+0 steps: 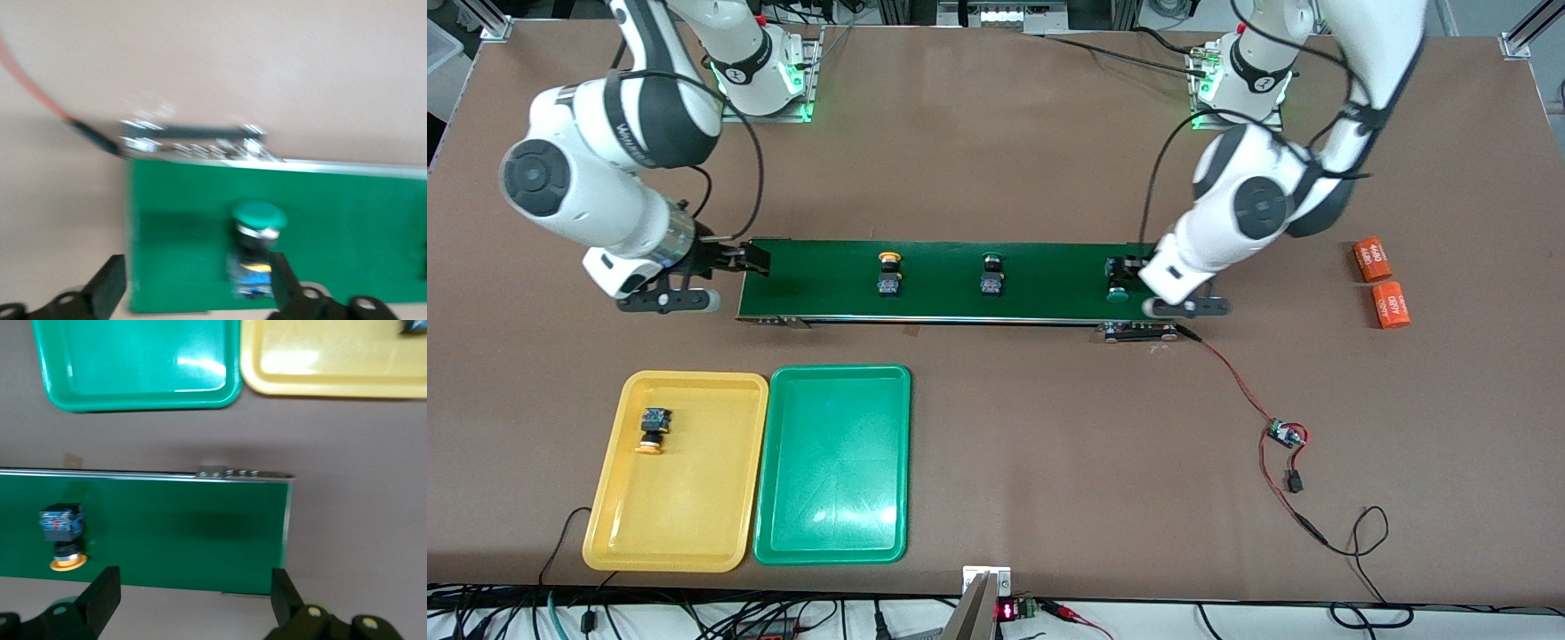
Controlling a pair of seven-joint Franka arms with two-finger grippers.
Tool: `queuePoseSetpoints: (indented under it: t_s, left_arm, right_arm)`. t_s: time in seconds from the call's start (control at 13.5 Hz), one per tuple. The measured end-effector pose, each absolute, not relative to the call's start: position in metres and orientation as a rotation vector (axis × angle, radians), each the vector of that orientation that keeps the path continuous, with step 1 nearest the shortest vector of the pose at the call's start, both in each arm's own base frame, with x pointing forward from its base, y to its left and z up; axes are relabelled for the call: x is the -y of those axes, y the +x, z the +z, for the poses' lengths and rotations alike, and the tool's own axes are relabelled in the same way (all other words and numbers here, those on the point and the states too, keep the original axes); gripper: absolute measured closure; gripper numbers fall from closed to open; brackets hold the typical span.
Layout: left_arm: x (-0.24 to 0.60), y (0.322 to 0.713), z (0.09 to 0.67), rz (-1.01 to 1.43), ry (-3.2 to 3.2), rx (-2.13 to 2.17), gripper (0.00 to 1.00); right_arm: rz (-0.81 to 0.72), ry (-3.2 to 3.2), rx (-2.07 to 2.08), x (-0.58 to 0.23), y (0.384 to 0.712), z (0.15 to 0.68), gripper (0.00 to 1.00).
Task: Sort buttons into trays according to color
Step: 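Release the green button on the belt while the right gripper returns, then grasp a belt button with the right gripper while the left grasps orange cylinder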
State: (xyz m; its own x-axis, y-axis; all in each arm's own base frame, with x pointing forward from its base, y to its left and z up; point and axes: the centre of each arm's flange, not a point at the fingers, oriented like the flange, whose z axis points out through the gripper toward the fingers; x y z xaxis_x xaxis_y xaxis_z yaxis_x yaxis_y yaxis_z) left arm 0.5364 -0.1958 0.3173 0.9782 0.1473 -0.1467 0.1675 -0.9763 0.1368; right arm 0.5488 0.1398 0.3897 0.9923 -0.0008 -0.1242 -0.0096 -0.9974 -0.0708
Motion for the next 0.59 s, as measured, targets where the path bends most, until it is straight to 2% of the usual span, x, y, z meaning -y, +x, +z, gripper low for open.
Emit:
queuePoseSetpoints:
  t_s: [0.22, 0.37, 0.59]
  left_arm:
    - [0.039, 0.559, 0.322, -0.217, 2.987, -0.485, 0.00]
    - [-0.038, 0.546, 0.303, -0.276, 2.968, -0.520, 0.00]
    - [-0.096, 0.520, 0.280, -0.362, 2.946, -0.521, 0.00]
  right_arm:
    - [0.183, -3.067, -0.037, -0.176, 0.530, 0.369, 0.00]
    - [0.163, -3.067, -0.055, -0.199, 0.516, 0.353, 0.00]
    - [0.141, -3.096, -0.018, -0.226, 0.496, 0.338, 0.00]
